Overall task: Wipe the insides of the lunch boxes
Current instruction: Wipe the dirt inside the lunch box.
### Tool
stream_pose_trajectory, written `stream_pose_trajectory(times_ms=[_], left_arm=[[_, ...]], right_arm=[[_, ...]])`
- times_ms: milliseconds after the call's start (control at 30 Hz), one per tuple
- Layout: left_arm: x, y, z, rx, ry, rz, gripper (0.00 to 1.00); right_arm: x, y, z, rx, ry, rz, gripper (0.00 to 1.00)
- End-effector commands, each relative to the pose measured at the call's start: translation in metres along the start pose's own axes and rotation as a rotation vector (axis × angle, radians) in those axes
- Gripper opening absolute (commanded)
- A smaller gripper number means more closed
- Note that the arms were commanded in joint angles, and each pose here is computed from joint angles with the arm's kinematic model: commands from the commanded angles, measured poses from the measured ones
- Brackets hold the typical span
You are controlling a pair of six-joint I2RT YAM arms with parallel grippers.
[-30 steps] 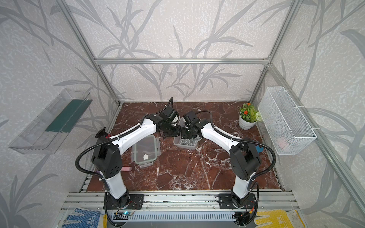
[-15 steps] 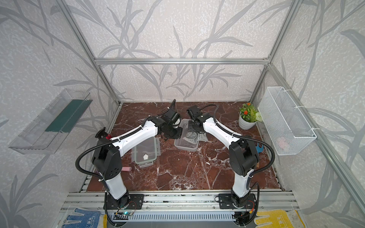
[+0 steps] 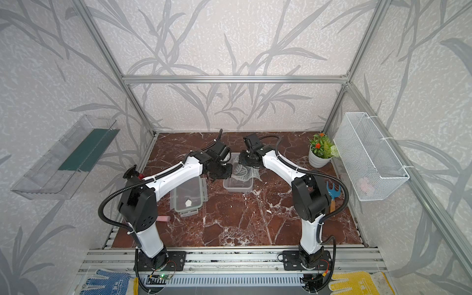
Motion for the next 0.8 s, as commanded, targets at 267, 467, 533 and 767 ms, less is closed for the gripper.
stream_pose_trajectory(times_ms=[267,467,533,767], left_arm=[[-0.013,-0.010,-0.008,-0.016,0.033,0.046,0.00],[-0.013,0.010,0.006,0.061,0.011,0.094,0.00],[-0.012,0.013,0.008,0.081,0.012,0.096,0.00],[-0.009,0.027,0.018,0.139,-0.005,0.120,0.00]], right_arm=[[0.015,0.015,0.040,0.416,0.069,0.014,0.00],[0.012,-0.026,0.022,0.272,0.016,-0.028,0.00],[0.011,-0.040,0.014,0.234,-0.002,-0.051,0.00],[0.007,-0.080,-0.015,0.188,0.023,-0.112,0.00]])
Point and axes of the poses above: each gripper's point midway between its finger pads, its own y axis out along the fingers, its own z axis along the line the jaws close on, x = y × z, the point moved 7 cm from there along -y, back along the fingers, and after that the axes turned 8 degrees about y, right-handed, at the moved point
